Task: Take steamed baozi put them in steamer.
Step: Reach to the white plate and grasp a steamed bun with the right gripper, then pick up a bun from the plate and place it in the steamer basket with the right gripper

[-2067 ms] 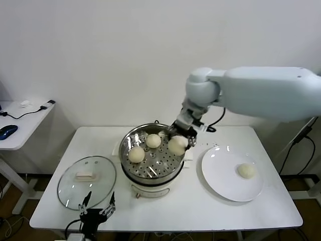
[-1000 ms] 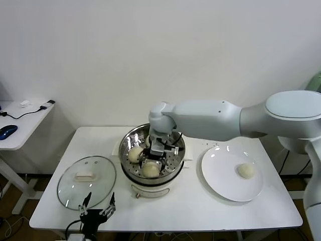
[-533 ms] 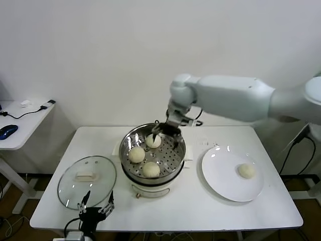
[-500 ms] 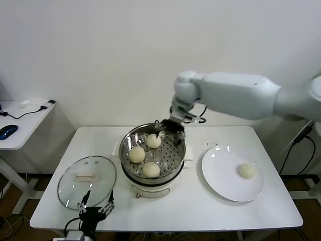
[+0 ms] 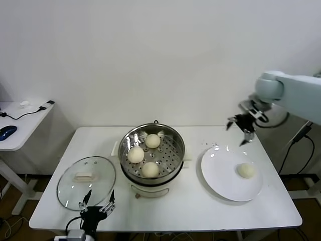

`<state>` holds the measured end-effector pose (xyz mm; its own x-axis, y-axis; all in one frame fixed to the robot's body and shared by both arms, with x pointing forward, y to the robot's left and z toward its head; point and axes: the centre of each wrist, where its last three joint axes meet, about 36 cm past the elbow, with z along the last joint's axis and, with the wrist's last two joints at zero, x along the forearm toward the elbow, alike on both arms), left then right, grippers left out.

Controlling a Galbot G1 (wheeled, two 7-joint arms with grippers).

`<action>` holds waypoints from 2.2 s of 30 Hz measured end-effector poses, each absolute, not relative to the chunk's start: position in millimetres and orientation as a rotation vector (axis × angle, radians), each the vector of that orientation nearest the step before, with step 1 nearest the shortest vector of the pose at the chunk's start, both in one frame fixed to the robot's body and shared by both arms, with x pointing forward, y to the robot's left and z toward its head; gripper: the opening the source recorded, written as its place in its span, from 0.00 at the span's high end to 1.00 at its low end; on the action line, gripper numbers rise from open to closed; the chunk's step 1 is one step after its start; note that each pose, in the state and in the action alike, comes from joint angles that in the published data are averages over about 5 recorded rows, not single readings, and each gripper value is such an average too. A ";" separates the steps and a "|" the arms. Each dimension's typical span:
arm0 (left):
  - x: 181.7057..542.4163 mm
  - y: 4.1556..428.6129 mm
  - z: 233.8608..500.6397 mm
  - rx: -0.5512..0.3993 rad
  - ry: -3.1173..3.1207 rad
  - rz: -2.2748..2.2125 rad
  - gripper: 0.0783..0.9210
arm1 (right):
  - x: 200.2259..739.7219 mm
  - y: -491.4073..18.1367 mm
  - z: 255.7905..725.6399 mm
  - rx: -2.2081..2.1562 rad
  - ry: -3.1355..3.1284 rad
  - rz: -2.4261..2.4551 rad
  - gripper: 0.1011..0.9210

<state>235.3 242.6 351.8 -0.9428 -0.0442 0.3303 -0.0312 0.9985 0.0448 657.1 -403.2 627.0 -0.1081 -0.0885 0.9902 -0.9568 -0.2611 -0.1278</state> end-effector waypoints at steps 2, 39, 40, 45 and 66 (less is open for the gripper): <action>234.3 242.8 351.4 0.054 -2.799 -0.060 0.12 | 652.0 -418.0 607.1 1.365 -1.229 1.426 0.12; 219.0 239.2 351.4 0.047 -2.780 -0.086 0.12 | 618.7 -452.9 460.5 1.093 -1.386 1.219 0.32; 218.8 238.8 351.5 0.046 -2.780 -0.086 0.12 | 619.1 -453.3 464.1 1.098 -1.387 1.217 0.33; 218.4 235.9 351.6 0.037 -2.780 -0.085 0.12 | 628.1 -448.5 495.3 1.129 -1.407 1.223 0.35; 225.4 233.0 360.2 0.014 -2.804 -0.078 0.12 | 637.2 -221.8 714.7 1.411 -1.606 1.297 0.35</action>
